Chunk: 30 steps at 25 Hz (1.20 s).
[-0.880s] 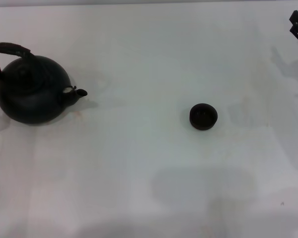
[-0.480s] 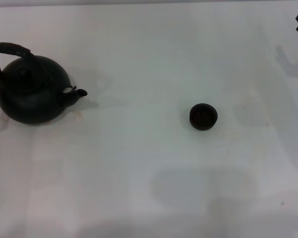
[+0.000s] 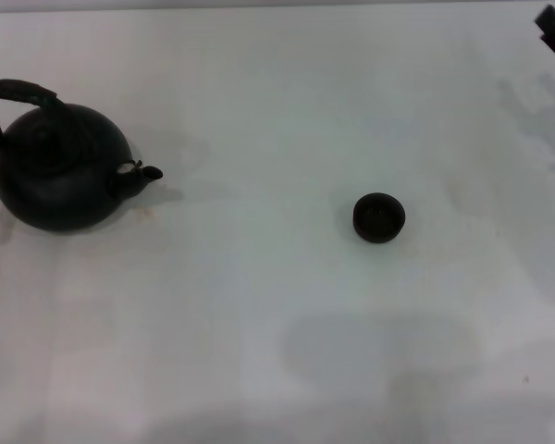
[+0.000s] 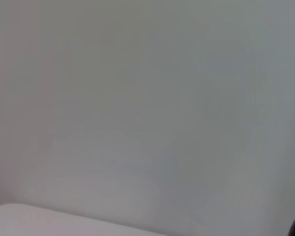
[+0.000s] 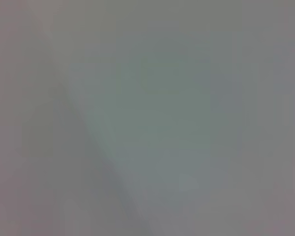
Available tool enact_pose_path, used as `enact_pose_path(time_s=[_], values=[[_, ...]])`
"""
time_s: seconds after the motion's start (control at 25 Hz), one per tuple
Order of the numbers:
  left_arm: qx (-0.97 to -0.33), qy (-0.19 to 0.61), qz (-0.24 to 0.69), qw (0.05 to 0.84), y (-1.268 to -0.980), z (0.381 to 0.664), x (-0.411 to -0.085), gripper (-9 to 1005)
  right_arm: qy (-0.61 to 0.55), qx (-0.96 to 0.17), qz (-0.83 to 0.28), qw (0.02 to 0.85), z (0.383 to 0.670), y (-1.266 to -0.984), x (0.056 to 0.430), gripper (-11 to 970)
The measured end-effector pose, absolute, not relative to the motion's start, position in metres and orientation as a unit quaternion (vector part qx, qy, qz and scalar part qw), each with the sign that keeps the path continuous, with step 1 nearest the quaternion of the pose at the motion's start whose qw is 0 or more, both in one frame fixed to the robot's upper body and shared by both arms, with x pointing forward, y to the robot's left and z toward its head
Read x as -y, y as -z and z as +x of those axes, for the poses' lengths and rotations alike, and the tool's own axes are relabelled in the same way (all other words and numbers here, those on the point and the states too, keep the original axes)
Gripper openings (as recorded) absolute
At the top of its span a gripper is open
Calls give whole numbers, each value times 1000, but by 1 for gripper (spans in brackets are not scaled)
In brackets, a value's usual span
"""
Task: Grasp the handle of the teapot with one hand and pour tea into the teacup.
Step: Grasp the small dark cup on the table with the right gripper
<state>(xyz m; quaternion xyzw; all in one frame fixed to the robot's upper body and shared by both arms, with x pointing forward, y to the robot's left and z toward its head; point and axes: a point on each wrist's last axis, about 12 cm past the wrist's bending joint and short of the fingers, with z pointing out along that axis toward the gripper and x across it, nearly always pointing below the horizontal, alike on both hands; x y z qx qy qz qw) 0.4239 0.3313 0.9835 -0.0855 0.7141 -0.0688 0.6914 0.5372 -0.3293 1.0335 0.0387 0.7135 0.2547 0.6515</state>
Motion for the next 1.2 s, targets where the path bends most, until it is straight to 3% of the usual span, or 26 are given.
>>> enact_pose_path(time_s=[0.24,0.56,0.6,0.8,1.2], values=[[-714,66,-84,692,-984,424,-333,875,-360,-742,4,565,570,-1061,316,856],[-714,64,-84,692,-984,422,-335,874,-385,-752,-190,500,596,-1114,283,851],[-714,64,-84,692,-984,422,-335,874,-374,-753,-264,473,599,-1129,272,850],[-711,60,-86,695,-985,423,-337,874,-319,-767,-385,403,600,-1152,249,845],[-703,51,-95,703,-988,427,-341,873,-175,-788,-514,288,580,-1192,189,835]])
